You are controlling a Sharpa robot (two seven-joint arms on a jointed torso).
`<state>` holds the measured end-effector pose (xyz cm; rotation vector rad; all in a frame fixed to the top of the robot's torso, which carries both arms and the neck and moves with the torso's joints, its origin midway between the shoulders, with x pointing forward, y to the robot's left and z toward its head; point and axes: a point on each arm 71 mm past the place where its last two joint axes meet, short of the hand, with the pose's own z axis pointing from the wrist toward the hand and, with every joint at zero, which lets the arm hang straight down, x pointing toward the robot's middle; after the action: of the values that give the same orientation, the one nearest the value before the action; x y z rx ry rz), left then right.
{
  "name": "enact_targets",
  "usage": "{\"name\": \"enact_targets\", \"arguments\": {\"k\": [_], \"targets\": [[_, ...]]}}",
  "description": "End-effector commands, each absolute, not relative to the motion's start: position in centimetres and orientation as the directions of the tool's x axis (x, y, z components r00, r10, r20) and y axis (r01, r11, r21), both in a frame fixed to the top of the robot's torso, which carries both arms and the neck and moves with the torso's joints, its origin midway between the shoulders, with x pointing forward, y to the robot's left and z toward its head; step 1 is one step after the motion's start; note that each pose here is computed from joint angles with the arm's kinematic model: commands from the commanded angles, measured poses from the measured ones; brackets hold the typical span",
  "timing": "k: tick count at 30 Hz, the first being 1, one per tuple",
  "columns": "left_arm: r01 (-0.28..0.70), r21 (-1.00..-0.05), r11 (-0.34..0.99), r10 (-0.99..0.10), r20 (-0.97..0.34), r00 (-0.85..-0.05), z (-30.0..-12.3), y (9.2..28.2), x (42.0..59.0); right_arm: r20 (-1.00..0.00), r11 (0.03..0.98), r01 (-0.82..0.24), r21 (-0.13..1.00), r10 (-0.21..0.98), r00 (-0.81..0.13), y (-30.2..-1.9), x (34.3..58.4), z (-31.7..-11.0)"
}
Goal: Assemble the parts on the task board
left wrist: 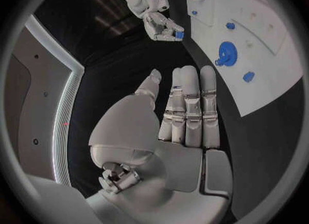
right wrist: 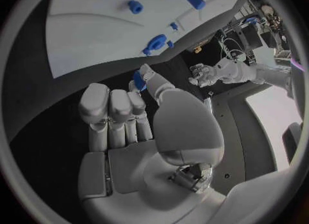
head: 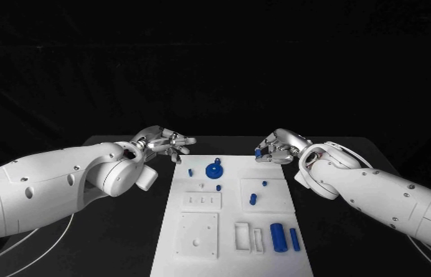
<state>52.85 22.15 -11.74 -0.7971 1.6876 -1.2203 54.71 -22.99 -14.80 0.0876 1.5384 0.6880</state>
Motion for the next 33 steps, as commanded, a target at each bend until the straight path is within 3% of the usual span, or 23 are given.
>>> {"name": "enact_targets", "arguments": {"k": [1, 17, 33], "targets": [[-0.049, -0.906, 0.421, -0.804, -0.348, -0.483, -12.2, 21.2, 52.8, -0.911, 0.847, -0.336, 0.413, 0.389, -0.138, -21.2, 54.4, -14.6], [-0.067, -0.842, 0.535, -0.728, -0.419, -0.543, -12.7, 16.8, 52.9, -0.919, 0.833, -0.388, 0.394, 0.359, -0.162, -14.9, 52.8, -13.5], [-0.082, -0.799, 0.596, -0.701, -0.468, -0.537, -13.0, 15.3, 53.2, -0.918, 0.816, -0.42, 0.397, 0.356, -0.177, -12.5, 52.1, -13.3]]}}
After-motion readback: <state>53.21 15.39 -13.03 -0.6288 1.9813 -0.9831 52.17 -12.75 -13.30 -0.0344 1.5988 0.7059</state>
